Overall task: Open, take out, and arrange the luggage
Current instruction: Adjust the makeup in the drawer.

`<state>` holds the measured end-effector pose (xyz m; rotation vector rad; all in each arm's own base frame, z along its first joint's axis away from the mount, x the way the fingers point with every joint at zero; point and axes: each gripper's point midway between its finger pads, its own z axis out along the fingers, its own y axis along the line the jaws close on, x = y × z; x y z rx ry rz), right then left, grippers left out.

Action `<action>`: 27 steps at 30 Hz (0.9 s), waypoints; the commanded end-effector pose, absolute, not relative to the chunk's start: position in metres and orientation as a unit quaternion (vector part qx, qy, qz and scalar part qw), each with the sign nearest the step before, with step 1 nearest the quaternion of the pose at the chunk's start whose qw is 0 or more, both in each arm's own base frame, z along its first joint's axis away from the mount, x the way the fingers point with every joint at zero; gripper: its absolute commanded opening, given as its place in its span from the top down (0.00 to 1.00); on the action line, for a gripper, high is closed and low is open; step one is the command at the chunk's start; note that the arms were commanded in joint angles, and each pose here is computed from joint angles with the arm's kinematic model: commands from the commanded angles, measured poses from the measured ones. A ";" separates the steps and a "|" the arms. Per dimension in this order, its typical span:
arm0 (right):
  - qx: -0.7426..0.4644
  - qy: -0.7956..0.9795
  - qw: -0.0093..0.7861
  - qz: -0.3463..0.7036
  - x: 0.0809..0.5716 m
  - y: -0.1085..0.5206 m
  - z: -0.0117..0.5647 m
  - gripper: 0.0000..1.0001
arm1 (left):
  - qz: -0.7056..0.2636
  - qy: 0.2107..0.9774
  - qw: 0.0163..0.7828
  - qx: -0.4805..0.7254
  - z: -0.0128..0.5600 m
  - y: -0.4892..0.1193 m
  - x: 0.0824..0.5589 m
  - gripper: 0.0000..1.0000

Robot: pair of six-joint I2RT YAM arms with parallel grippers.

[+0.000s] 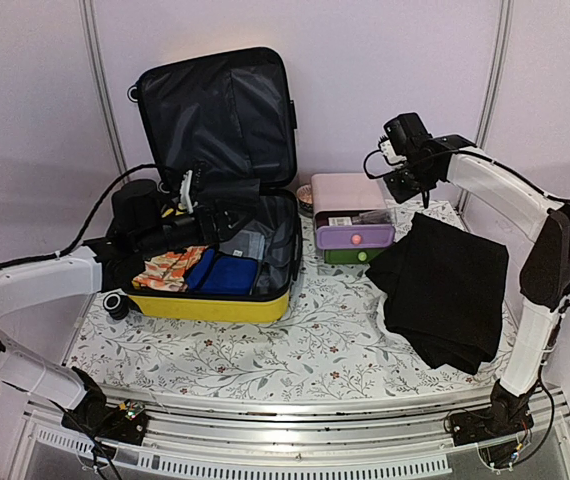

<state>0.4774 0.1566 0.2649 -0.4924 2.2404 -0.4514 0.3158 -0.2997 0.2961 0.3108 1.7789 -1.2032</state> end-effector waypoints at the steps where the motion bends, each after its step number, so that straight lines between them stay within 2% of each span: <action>1: -0.110 0.907 0.365 -0.180 0.481 0.133 0.241 0.97 | -0.497 0.721 0.465 0.127 0.297 -0.303 0.321 0.02; 8: -0.077 0.931 0.324 -0.150 0.491 0.116 0.197 0.97 | -0.496 0.739 0.438 0.128 0.281 -0.317 0.335 0.02; 18: -0.131 0.936 0.326 0.015 0.494 0.178 0.185 0.97 | -0.505 0.755 0.396 0.131 0.255 -0.342 0.354 0.02; 27: -0.156 0.931 0.319 0.082 0.493 0.203 0.176 0.97 | -0.514 0.755 0.385 0.133 0.250 -0.347 0.353 0.02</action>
